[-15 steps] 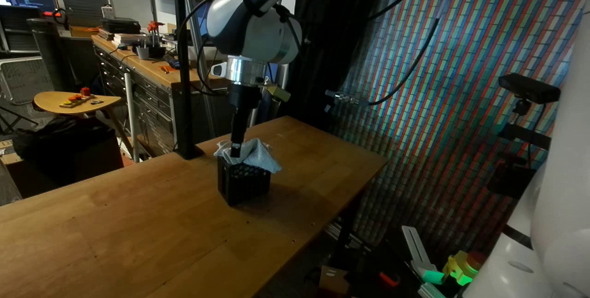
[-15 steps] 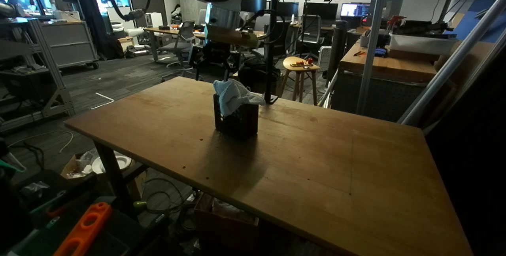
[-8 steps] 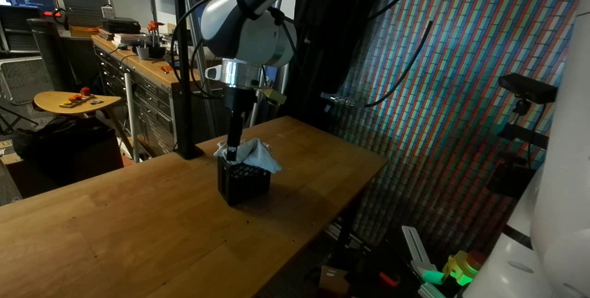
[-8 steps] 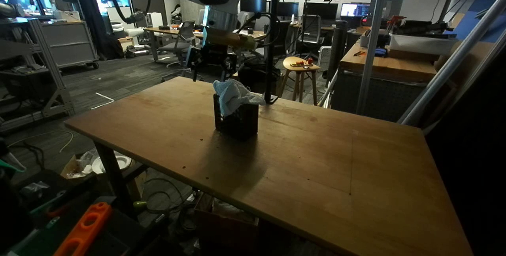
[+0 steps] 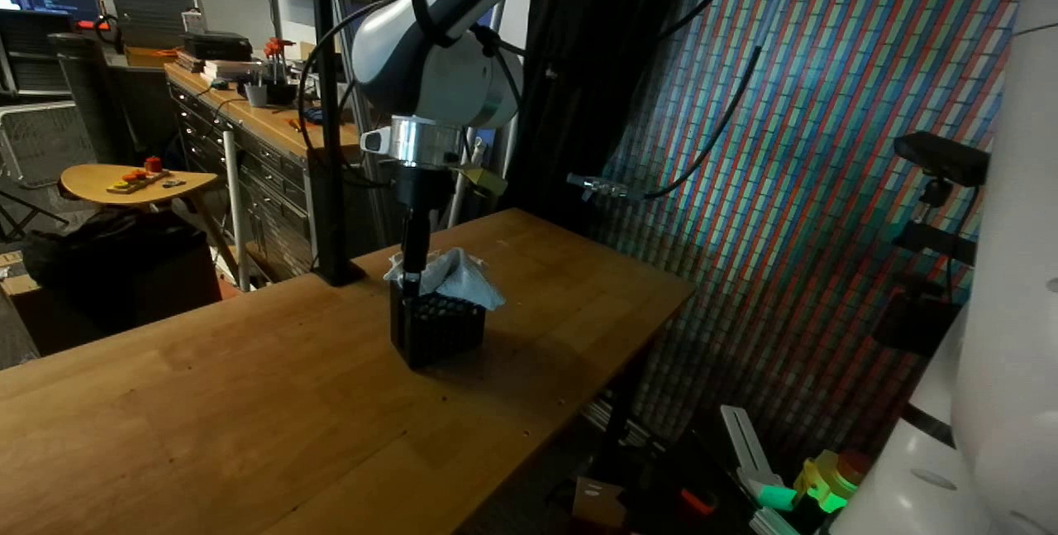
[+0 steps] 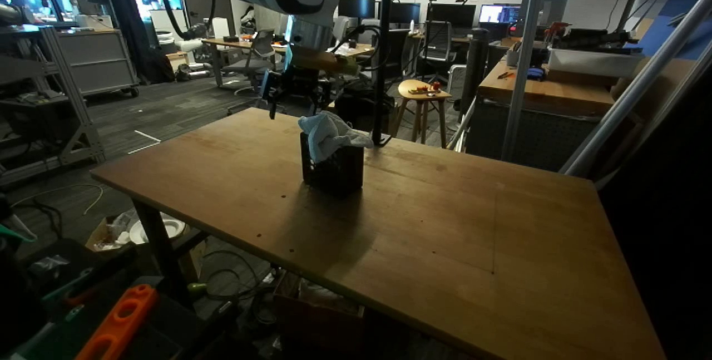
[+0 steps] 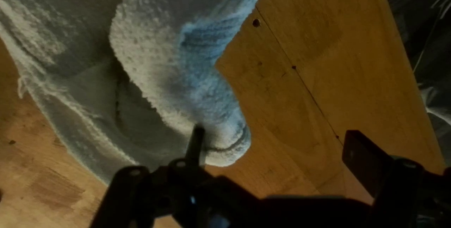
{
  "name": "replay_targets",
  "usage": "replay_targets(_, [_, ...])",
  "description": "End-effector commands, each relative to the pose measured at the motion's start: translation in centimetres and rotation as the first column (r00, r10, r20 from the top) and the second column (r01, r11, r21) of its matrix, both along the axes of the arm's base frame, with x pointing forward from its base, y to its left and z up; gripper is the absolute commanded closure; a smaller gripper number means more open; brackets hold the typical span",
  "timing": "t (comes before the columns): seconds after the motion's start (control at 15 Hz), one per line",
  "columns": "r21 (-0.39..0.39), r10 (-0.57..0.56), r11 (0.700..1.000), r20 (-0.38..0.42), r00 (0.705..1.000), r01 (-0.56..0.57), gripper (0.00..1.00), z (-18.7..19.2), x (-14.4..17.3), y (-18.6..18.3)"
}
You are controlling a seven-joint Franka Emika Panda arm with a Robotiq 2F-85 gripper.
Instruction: Pick up the cloth and put it in the box
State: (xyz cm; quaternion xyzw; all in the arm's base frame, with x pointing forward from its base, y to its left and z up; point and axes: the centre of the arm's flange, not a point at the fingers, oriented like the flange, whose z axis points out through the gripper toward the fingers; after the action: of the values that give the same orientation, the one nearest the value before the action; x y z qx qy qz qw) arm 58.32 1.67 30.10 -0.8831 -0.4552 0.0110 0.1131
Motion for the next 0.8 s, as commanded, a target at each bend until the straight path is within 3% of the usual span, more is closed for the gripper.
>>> replay_targets(0.0, [0.021,0.022,1.000,0.007,1.000,-0.022,0.00,0.06,0.81,0.04])
replay_targets(0.2, [0.024,0.025,0.999,0.005,1.000,-0.025,0.00,-0.14,0.93,0.10])
replay_targets(0.33, [0.025,0.023,0.999,0.005,1.000,-0.024,0.05,-0.16,1.05,0.15])
replay_targets(0.73, [0.024,0.014,1.000,0.005,1.000,-0.014,0.51,-0.24,1.19,0.08])
